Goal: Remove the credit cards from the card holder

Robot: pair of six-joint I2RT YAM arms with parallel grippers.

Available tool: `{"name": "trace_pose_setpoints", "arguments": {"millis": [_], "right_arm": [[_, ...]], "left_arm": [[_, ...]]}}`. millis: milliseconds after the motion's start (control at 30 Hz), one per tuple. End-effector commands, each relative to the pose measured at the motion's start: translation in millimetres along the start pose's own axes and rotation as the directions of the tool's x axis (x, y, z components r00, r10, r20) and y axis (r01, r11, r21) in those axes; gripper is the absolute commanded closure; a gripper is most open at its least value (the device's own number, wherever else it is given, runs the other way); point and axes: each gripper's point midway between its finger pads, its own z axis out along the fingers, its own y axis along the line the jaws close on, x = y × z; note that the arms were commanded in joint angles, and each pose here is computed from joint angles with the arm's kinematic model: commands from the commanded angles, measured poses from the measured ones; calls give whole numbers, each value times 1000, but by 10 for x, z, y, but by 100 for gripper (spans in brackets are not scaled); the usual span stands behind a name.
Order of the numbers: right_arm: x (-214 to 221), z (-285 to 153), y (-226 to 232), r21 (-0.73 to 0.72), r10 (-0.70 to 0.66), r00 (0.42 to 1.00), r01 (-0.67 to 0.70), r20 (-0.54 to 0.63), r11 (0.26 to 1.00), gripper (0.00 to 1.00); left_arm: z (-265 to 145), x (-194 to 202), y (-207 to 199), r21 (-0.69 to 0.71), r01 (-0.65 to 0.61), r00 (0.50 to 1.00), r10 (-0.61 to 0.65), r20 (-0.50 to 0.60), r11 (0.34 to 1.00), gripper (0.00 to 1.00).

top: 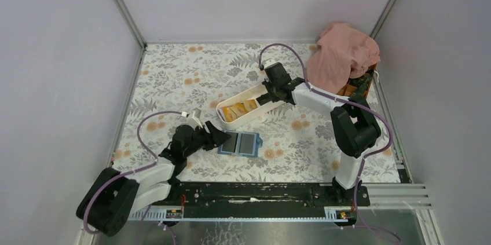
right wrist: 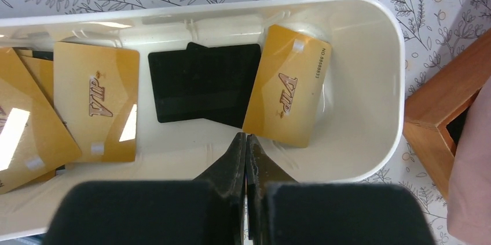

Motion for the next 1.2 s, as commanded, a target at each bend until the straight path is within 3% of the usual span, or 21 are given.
{"name": "trace_pose_setpoints", "arguments": {"millis": [0,300,733,867,967,1067,1167], "right_arm": [[-150,-75,33,-31,33,998,-32,45,999,100],[109,-196,18,-33,48,999,-48,9,998,100],[161,-488,21,-71,119,989,-113,88,991,98],[-159,-799,164,-195,166,968,-129,187,972,84],[-317,-1093,324,-305,199,944,-114,262,945,80],[-249,-1306,705,-449,196,952,-72,236,891,78],[-30,-1409,1201,-491,113,974,-1,199,871,78]], "left_arm": [[165,-160,-238,103,-21,999,18,29,994,36],[436,-242,-245,125,38,999,-43,32,991,35],[440,-485,-324,66,-45,996,40,80,997,35],[437,-523,-326,37,-82,994,79,71,996,35],[411,-587,-353,24,-95,992,93,88,995,35],[402,-654,-339,-16,-85,991,86,98,996,35],[374,-790,-361,-79,-93,989,101,106,992,36]]}}
